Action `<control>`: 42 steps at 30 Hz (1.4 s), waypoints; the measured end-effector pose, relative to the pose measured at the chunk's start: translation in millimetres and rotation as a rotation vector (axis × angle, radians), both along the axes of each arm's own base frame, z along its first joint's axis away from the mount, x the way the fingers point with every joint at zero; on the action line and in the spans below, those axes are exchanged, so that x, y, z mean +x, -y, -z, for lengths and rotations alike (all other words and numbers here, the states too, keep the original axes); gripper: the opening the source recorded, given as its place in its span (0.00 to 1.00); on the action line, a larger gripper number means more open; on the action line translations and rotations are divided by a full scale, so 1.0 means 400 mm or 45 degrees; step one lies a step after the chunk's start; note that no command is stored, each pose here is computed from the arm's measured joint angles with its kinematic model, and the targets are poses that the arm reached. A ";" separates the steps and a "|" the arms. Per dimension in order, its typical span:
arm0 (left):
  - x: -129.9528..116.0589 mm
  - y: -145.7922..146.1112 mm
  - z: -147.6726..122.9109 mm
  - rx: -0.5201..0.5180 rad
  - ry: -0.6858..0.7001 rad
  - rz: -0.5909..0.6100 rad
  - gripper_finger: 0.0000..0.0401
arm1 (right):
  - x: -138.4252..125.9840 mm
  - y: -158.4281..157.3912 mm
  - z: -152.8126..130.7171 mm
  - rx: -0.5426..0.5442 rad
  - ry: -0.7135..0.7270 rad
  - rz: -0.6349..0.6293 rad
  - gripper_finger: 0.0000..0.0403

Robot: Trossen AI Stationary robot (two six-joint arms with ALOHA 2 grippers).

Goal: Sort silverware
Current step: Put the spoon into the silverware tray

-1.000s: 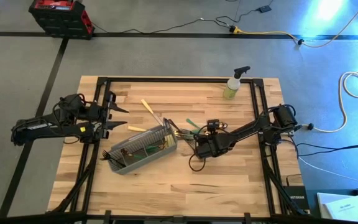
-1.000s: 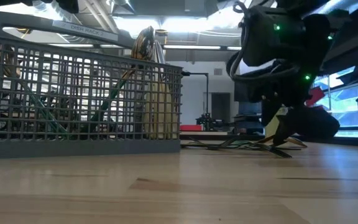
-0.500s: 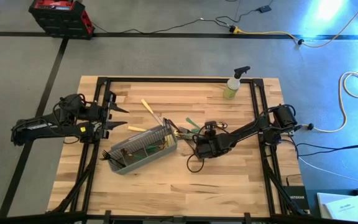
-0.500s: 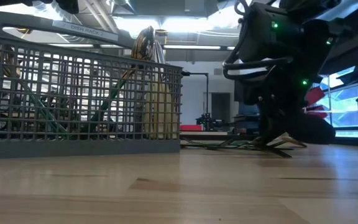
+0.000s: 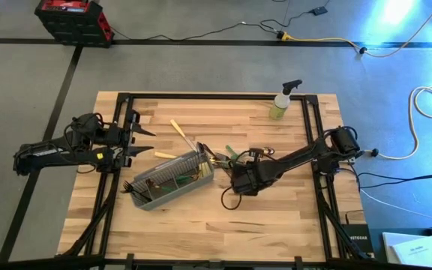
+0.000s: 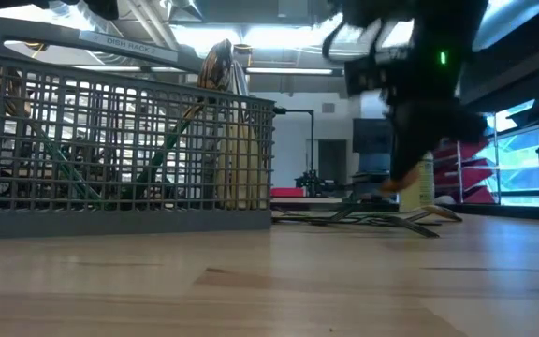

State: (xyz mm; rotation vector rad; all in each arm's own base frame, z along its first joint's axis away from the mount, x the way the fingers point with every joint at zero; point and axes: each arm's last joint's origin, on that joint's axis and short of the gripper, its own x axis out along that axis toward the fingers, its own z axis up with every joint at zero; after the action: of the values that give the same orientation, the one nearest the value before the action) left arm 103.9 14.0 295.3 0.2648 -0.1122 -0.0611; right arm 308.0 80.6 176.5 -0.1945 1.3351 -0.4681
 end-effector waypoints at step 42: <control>0.107 0.074 -0.017 1.003 0.274 0.023 0.32 | -0.070 -0.130 -0.421 0.608 1.536 0.161 0.00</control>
State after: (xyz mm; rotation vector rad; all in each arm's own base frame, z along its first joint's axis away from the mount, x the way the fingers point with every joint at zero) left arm 146.8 -15.7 302.2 1.0585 -0.3038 -0.0932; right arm 280.0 132.7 344.9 0.5153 0.2342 -0.2626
